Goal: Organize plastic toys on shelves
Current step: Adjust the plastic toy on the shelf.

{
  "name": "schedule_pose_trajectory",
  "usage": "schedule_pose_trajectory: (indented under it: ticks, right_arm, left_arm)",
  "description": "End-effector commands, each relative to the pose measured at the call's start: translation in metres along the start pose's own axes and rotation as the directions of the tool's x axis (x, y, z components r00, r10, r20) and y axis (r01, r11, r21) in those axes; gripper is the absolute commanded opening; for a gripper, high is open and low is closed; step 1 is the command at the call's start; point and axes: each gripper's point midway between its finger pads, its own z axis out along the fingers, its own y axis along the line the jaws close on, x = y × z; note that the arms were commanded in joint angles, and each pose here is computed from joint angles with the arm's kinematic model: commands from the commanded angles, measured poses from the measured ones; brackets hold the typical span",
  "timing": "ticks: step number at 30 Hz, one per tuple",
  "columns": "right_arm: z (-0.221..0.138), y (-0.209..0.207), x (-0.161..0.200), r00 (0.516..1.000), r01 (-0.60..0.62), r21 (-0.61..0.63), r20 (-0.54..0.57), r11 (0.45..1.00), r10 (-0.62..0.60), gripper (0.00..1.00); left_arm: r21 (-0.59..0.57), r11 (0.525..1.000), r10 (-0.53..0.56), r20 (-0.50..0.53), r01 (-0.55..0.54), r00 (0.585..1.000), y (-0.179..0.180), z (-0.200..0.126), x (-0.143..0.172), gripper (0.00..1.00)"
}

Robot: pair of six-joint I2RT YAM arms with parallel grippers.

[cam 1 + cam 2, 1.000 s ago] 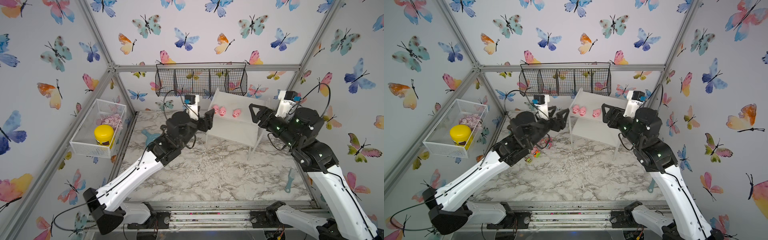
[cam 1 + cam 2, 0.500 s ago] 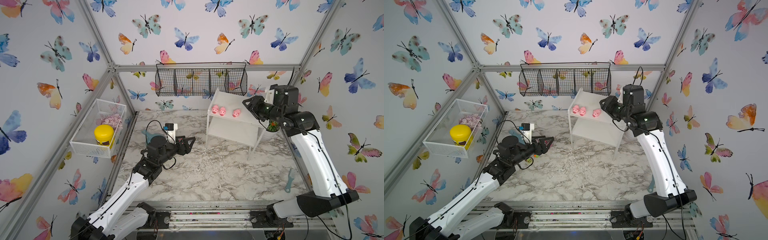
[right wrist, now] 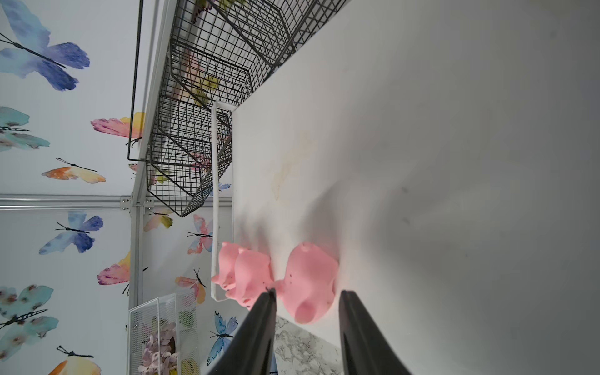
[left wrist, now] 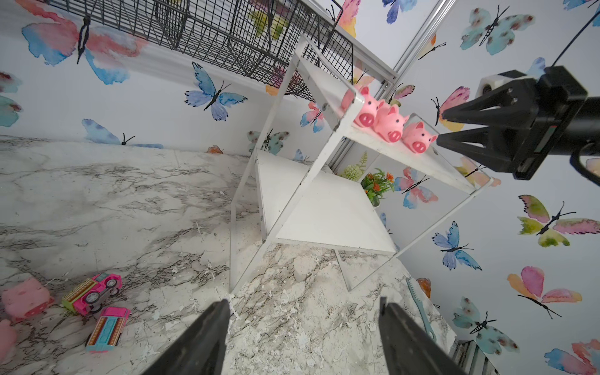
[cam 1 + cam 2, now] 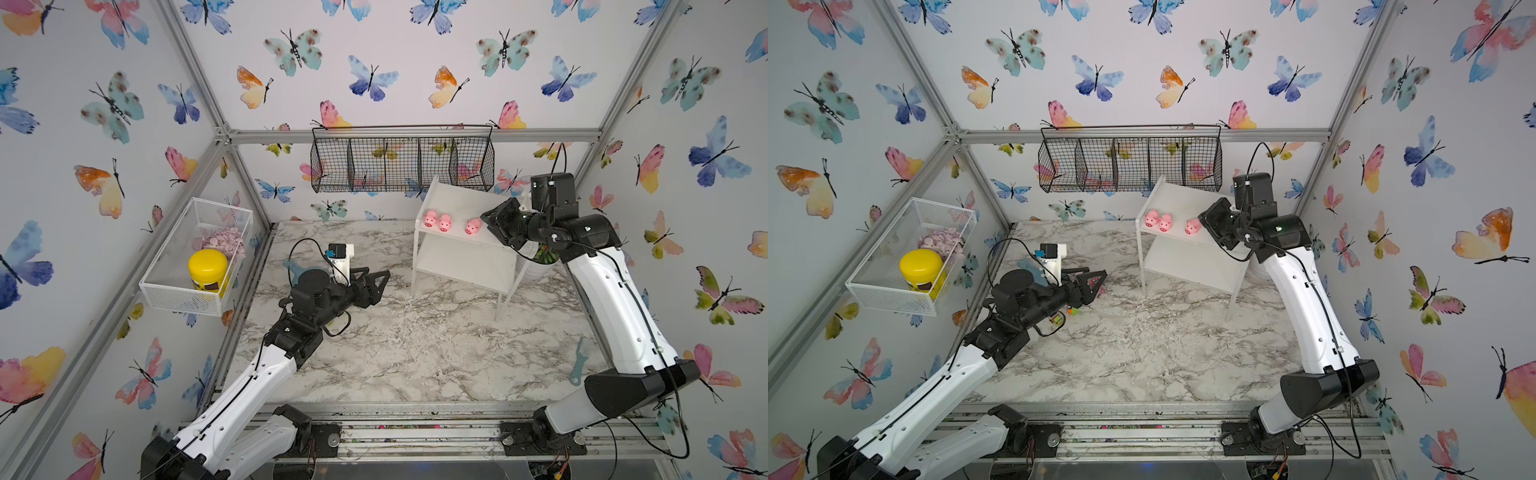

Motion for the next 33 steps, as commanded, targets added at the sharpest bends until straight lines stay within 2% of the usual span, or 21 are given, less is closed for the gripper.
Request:
schedule_pose_trajectory:
  ticks: [1,16,24,33]
  right_arm:
    - [0.011,-0.002,0.007,0.998,-0.038,-0.007,-0.041,0.999,0.038,0.37]
    - [0.026,-0.01,0.01,0.997,-0.056,-0.003,-0.053,0.998,0.056,0.32]
    - [0.026,-0.009,0.011,0.998,-0.045,-0.015,-0.052,0.999,0.044,0.18]
    - [0.022,-0.002,0.01,0.998,-0.039,-0.048,-0.047,0.998,0.036,0.1]
  left_arm:
    - [0.013,0.999,0.037,0.036,-0.038,0.999,-0.005,-0.002,-0.014,0.78]
    - [0.002,0.999,0.041,0.039,-0.041,0.998,-0.003,-0.004,-0.015,0.78]
    - [-0.006,0.999,0.045,0.038,-0.044,0.998,-0.003,-0.006,-0.015,0.78]
    - [-0.004,0.999,0.045,0.038,-0.045,0.998,-0.003,-0.006,-0.015,0.78]
